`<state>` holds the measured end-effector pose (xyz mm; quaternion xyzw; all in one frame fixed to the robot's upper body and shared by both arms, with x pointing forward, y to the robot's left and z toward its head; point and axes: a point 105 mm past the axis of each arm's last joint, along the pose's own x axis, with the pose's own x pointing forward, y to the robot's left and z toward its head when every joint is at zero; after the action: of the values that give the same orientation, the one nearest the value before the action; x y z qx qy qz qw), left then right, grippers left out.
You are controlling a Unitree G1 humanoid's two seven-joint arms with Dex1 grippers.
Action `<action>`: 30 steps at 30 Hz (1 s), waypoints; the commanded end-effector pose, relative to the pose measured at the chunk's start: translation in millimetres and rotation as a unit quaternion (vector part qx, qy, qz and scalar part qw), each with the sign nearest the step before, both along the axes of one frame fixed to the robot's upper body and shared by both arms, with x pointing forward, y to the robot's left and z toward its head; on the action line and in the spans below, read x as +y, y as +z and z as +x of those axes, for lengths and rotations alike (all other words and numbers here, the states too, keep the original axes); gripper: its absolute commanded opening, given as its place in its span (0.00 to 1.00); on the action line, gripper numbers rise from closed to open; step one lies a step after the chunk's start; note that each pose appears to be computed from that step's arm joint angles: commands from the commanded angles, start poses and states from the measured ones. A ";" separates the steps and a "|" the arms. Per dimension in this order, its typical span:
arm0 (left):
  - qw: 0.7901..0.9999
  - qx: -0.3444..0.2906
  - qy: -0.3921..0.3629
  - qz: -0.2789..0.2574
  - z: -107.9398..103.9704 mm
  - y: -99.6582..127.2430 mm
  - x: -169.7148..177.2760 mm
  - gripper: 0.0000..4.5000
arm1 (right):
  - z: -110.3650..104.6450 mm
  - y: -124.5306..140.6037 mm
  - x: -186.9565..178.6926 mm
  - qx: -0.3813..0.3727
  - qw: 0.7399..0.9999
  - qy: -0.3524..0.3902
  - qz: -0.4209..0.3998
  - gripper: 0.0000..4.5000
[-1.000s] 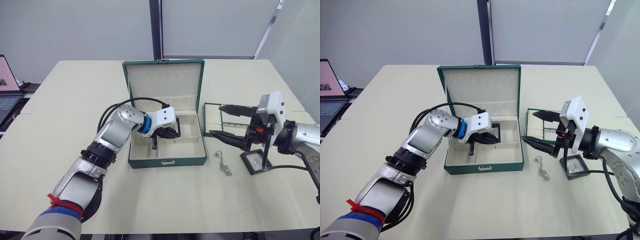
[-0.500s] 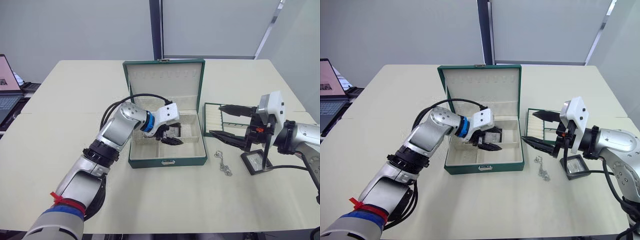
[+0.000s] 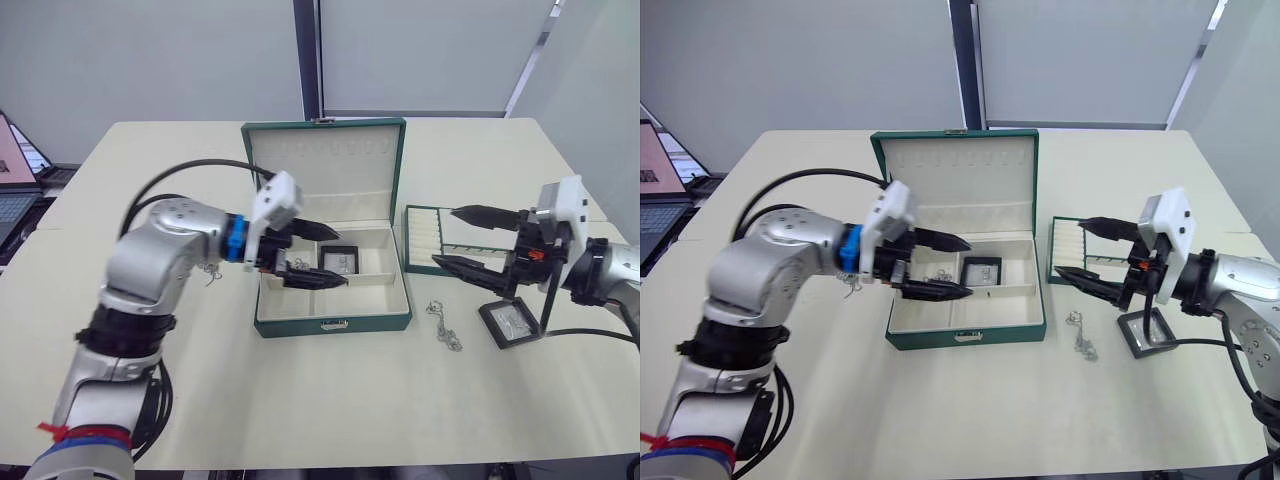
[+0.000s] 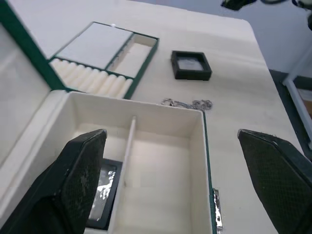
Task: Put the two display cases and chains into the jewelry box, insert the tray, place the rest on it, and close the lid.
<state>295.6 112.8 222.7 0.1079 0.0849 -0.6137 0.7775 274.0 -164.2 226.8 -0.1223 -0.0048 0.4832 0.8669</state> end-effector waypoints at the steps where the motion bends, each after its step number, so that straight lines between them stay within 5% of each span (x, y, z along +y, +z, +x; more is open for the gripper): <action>1: 0.996 -0.035 0.069 -0.042 -7.6 26.0 25.2 0.99 | 3.3 3.8 -21.3 -0.010 1.000 -0.028 0.009 1.00; 11: 0.929 -0.055 0.351 -0.101 -32.1 21.8 126.1 0.99 | 21.9 -27.9 -114.5 -0.001 0.972 -0.229 0.052 1.00; 14: 0.867 -0.080 0.477 -0.118 -40.2 8.1 165.5 0.99 | 27.5 -35.9 -135.6 -0.023 0.950 -0.302 0.078 1.00; 20: 0.779 -0.099 0.612 -0.090 -52.1 -32.9 214.8 0.99 | 38.3 -56.7 -152.4 -0.063 0.916 -0.385 0.092 1.00; 22: 0.735 -0.110 0.664 -0.083 -53.4 -47.3 235.6 0.99 | 41.4 -65.2 -156.7 -0.069 0.906 -0.406 0.095 1.00; 30: 0.623 -0.120 0.770 -0.069 -61.2 -83.7 264.4 0.99 | 33.6 -88.3 -181.4 -0.096 0.846 -0.512 0.110 1.00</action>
<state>237.7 371.5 131.3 0.0040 0.0198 0.1918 0.9812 315.5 -331.1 133.0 -0.0476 -0.0575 -0.0031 0.9972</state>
